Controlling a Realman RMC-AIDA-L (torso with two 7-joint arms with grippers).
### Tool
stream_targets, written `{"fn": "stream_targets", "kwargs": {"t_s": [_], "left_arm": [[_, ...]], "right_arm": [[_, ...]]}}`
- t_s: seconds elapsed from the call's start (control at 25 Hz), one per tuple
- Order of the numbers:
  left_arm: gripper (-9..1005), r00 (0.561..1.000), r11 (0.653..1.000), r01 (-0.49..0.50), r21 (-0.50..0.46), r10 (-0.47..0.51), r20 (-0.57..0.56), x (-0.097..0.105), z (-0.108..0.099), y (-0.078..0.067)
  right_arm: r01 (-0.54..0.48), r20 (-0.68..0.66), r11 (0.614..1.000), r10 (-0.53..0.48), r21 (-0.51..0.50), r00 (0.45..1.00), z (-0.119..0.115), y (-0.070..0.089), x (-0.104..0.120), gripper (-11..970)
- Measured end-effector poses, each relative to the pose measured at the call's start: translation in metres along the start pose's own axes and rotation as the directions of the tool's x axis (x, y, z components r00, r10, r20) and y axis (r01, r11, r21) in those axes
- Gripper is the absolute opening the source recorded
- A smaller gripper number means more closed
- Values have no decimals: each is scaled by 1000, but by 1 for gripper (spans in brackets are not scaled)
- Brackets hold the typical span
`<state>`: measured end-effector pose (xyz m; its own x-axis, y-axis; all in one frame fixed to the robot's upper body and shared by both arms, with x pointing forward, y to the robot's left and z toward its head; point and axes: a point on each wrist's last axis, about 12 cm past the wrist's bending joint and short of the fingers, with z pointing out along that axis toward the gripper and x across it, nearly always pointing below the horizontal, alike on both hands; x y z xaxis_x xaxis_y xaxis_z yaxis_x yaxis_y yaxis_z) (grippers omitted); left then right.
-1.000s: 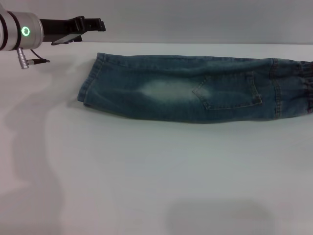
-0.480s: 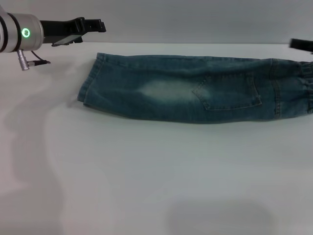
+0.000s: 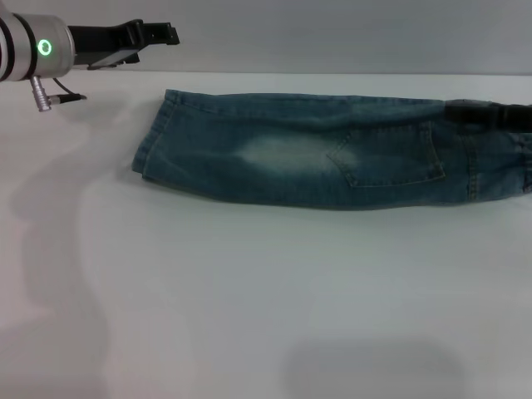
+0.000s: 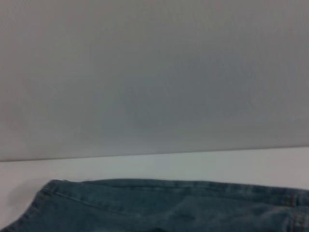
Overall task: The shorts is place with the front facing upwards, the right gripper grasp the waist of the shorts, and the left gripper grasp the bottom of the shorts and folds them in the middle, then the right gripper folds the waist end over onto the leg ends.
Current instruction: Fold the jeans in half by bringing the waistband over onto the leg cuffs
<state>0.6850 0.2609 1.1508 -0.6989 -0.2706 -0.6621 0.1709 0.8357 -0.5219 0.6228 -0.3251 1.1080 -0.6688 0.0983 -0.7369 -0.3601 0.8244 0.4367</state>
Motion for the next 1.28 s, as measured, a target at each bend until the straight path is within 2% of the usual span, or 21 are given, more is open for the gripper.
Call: {"fn": "stream_targets", "kwargs": {"t_s": [0.64,1.04,1.28], "left_arm": [[831,999,999,30,26,-31,25,5,3,-4],[831,999,999,29,37,-30,19,10,5,-6],[831,1000,999,14,43,-15,22,11,5,-6]], "right_arm": [[-27,12,973,25,230,1000,-1,-34,11,493],[-29,62,937,8,348,998,-8,-50,3,493],[-38,91,933,6,359,996,-12,-52,-2,492]]}}
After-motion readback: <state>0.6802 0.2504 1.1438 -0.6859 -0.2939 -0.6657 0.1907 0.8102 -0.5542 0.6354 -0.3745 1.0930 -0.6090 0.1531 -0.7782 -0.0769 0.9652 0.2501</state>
